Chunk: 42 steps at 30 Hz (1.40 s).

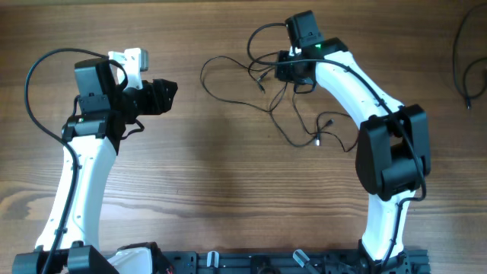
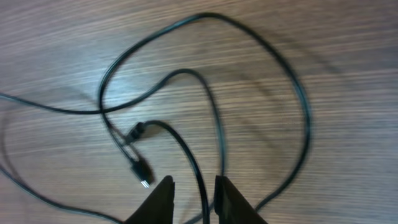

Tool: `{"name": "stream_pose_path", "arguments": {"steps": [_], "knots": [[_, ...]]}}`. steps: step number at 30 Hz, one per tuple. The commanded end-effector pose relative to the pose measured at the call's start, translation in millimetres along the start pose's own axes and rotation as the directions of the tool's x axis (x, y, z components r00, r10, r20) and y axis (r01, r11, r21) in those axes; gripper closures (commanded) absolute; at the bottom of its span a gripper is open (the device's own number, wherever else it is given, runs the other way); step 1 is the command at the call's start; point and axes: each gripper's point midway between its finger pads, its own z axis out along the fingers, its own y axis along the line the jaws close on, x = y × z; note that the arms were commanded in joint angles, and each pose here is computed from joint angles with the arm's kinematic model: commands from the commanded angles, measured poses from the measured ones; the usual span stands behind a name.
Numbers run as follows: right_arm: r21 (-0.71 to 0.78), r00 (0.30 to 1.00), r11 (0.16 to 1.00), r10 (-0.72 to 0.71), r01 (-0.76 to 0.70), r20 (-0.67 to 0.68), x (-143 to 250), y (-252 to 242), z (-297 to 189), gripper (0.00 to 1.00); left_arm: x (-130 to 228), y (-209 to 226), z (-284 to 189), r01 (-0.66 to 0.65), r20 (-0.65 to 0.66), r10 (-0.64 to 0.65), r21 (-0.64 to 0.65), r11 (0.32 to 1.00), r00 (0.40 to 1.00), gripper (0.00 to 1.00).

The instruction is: Untangle cables

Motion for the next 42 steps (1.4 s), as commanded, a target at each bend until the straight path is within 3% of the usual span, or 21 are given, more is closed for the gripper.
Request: {"name": "stream_pose_path", "arguments": {"steps": [1, 9, 16, 31, 32, 34, 35, 36, 42], "knots": [[0.059, 0.999, 0.998, -0.034, 0.034, -0.016, 6.3, -11.1, 8.5, 0.73, 0.2, -11.0, -3.8, -0.033, 0.006, 0.032, 0.059, 0.998, 0.999, 0.40], [0.067, 0.999, 0.997, -0.039, 0.041, -0.022, 7.9, -13.4, 11.5, 0.67, 0.7, -18.0, -4.5, -0.057, 0.007, 0.057, 0.099, 0.993, 0.998, 0.41], [0.075, 0.995, 0.992, -0.095, 0.097, -0.032, 9.7, -15.5, 15.9, 0.45, 0.6, -18.2, -4.5, -0.065, 0.008, 0.064, 0.100, 0.993, 0.998, 0.41], [0.043, 0.991, 0.992, -0.119, 0.121, -0.053, 16.6, -13.6, 51.2, 0.42, 0.6, -19.4, -4.6, -0.076, 0.009, 0.075, 0.107, 0.991, 0.997, 0.41], [0.044, 0.991, 0.992, -0.119, 0.122, -0.054, 16.9, -13.6, 51.6, 0.43, 0.6, -19.4, -4.6, -0.076, 0.009, 0.075, 0.107, 0.991, 0.997, 0.41], [0.044, 0.991, 0.992, -0.119, 0.121, -0.055, 17.3, -13.9, 51.9, 0.62, 0.6, -19.3, -4.6, -0.076, 0.009, 0.075, 0.107, 0.991, 0.997, 0.41], [0.044, 0.991, 0.992, -0.118, 0.121, -0.054, 17.1, -13.7, 51.9, 0.87, 0.6, -19.4, -4.6, -0.076, 0.009, 0.075, 0.107, 0.991, 0.997, 0.41], [0.043, 0.992, 0.992, -0.115, 0.118, -0.054, 17.1, -13.6, 51.9, 0.95, 0.6, -19.4, -4.6, -0.076, 0.009, 0.075, 0.107, 0.991, 0.997, 0.41], [-0.066, 0.996, 0.996, -0.066, 0.062, -0.062, 17.3, 7.0, 49.7, 0.95, 0.8, -19.3, -4.6, -0.075, 0.008, 0.075, 0.107, 0.991, 0.997, 0.41]]}}
